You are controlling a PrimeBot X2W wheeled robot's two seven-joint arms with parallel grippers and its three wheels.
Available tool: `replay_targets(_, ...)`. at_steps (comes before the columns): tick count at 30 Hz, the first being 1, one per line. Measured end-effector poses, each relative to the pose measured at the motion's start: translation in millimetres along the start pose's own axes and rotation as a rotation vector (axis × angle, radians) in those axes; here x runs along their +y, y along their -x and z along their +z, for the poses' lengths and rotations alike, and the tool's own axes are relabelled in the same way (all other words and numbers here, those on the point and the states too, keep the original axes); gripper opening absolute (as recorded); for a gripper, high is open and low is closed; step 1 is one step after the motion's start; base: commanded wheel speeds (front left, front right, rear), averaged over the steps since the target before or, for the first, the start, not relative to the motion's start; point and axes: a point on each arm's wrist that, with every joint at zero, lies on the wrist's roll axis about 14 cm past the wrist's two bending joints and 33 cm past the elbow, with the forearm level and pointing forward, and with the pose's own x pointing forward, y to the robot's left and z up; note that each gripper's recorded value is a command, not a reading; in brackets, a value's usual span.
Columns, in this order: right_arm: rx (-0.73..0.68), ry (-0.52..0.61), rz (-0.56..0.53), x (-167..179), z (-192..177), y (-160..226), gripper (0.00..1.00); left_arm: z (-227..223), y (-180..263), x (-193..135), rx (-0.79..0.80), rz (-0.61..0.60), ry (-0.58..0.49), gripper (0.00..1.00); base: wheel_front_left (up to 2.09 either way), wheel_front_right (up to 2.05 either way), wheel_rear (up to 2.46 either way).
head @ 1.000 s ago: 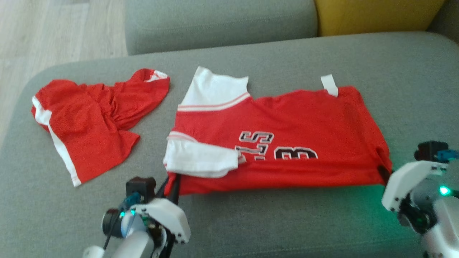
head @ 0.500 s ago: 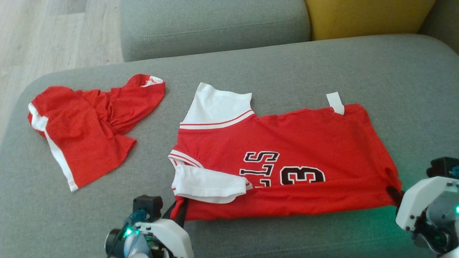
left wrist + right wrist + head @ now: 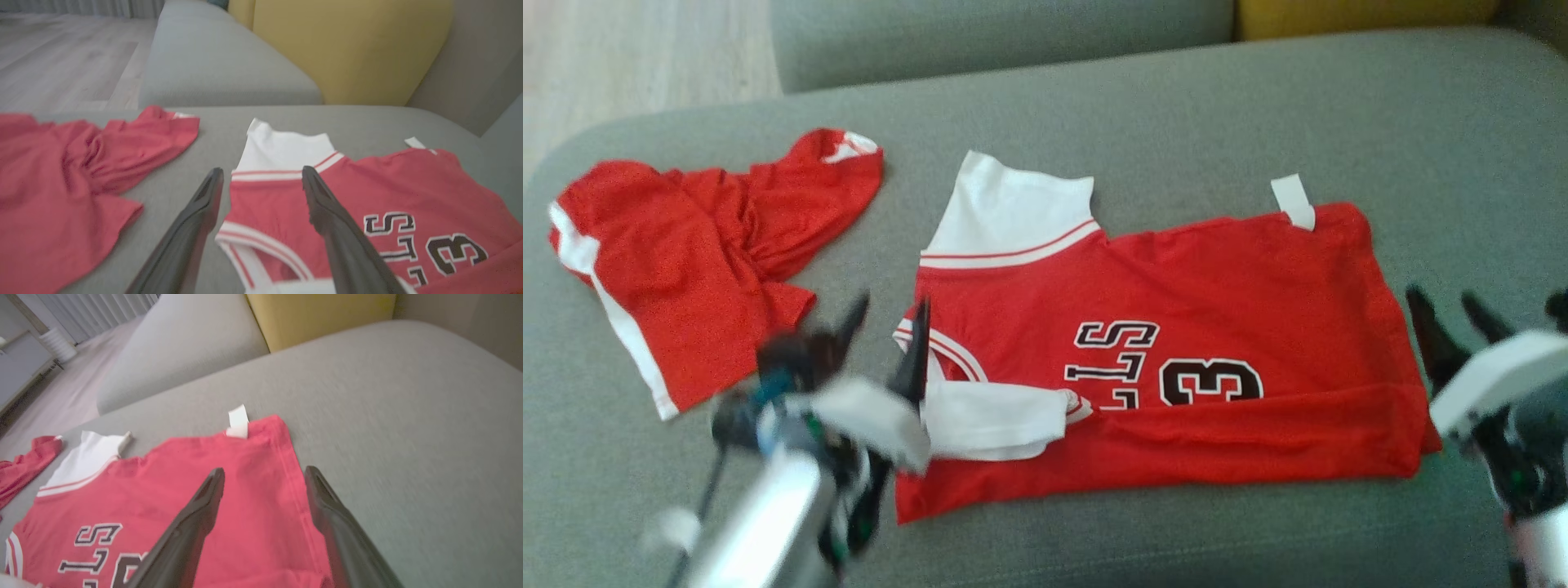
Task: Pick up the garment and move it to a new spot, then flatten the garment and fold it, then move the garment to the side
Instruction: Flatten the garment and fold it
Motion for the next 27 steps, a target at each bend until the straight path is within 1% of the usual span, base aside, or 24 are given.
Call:
replay_targets(3,-0.103,0.026,0.028,12.7,29.3,-14.2,1.0,37.8,-29.5,-0.1,-0.089,-0.046,-0.037,1.0,0.0,0.0,0.0)
replay_targets(5,-0.164,0.046,0.043,20.6,48.4,-24.6,1.0,59.1,-51.5,-1.3,-0.114,-0.091,-0.06,1.0,0.0,0.0,0.0)
replay_targets(7,-0.202,0.069,0.049,26.1,62.2,-36.7,1.0,71.7,-76.1,-5.8,-0.091,-0.15,-0.04,1.0,0.0,0.0,0.0)
replay_targets(9,-0.218,0.092,0.053,30.3,69.8,-49.1,1.0,73.3,-98.9,-10.6,-0.028,-0.21,-0.034,1.0,0.0,0.0,0.0)
replay_targets(12,-0.218,0.122,0.063,36.5,74.2,-66.8,1.0,66.9,-130.9,-8.7,0.091,-0.253,-0.042,1.0,0.0,0.0,0.0)
replay_targets(15,-0.216,0.142,0.066,38.5,76.3,-80.8,1.0,55.0,-157.1,-1.4,0.216,-0.261,-0.045,1.0,0.0,0.0,0.0)
replay_targets(18,-0.214,0.158,0.057,34.6,77.0,-89.7,1.0,39.0,-176.1,3.2,0.319,-0.267,-0.09,1.0,0.0,0.0,0.0)
replay_targets(19,-0.209,0.16,0.047,30.1,75.1,-93.6,1.0,27.3,-185.4,5.8,0.371,-0.264,-0.106,1.0,0.0,0.0,0.0)
replay_targets(23,-0.197,0.159,0.027,19.8,69.1,-98.2,1.0,-0.9,-196.5,8.7,0.462,-0.263,-0.143,1.0,0.0,0.0,0.0)
replay_targets(27,-0.184,0.164,0.009,11.4,63.8,-101.1,1.0,-23.8,-203.8,16.2,0.517,-0.252,-0.197,1.0,0.0,0.0,0.0)
